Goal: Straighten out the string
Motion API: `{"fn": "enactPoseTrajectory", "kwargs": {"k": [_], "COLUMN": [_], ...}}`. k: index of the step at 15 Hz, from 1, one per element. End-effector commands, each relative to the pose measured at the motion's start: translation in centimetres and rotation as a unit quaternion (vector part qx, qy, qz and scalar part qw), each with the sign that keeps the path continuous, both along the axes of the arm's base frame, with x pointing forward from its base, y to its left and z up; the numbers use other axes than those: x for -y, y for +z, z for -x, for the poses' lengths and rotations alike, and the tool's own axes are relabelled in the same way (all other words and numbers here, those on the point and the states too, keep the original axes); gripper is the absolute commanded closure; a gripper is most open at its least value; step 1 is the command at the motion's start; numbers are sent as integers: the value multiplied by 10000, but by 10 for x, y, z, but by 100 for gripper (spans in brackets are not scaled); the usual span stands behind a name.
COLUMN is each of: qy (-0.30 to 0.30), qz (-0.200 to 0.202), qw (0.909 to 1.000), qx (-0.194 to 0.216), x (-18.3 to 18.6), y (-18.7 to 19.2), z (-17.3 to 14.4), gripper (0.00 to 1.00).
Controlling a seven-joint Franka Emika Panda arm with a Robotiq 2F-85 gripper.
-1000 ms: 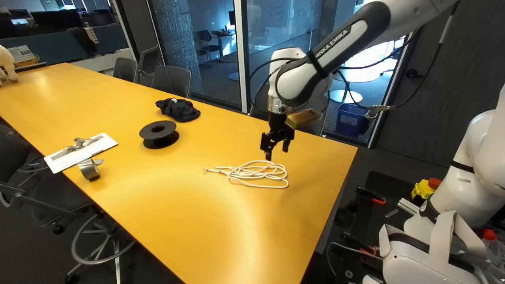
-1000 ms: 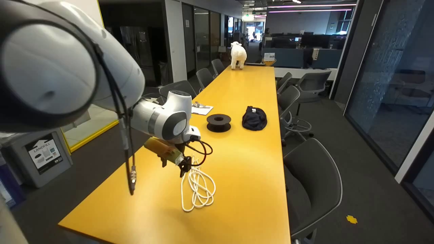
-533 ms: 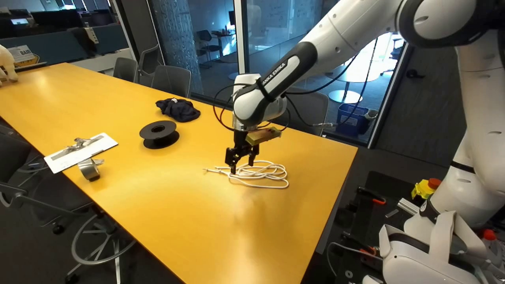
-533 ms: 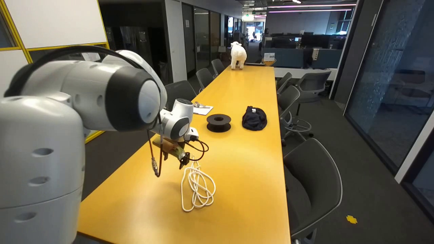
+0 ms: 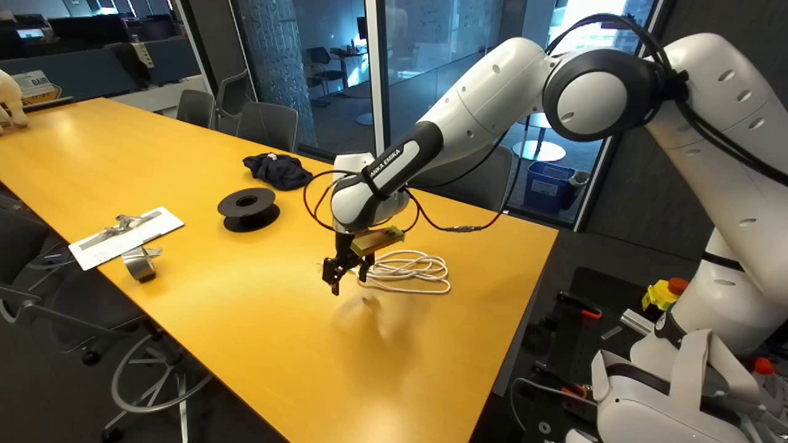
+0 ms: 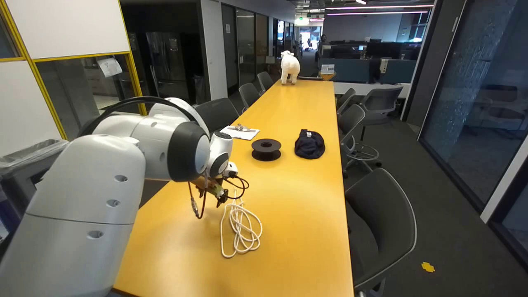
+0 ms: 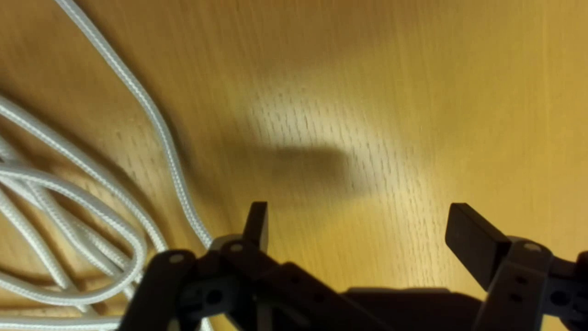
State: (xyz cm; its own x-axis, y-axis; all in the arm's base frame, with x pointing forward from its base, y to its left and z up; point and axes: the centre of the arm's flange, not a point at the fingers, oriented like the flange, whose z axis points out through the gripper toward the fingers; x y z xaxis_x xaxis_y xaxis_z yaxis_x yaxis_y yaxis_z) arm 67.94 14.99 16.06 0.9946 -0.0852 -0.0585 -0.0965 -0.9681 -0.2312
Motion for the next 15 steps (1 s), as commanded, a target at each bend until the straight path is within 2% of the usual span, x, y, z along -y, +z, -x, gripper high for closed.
{"fn": "enactPoseTrajectory", "kwargs": {"k": [1,5,10,15], "qy": [-85,-42,58,92], "qz": [212,481,774,821], "qw": [9997,9988,9969,9961], "qx": [115,123,-102,-307], "x": [-7,-1,2,13], "y": [-9,-10,2,-14], "z": [-33,-40,-43,-45], "gripper": [0,0,0,0]}}
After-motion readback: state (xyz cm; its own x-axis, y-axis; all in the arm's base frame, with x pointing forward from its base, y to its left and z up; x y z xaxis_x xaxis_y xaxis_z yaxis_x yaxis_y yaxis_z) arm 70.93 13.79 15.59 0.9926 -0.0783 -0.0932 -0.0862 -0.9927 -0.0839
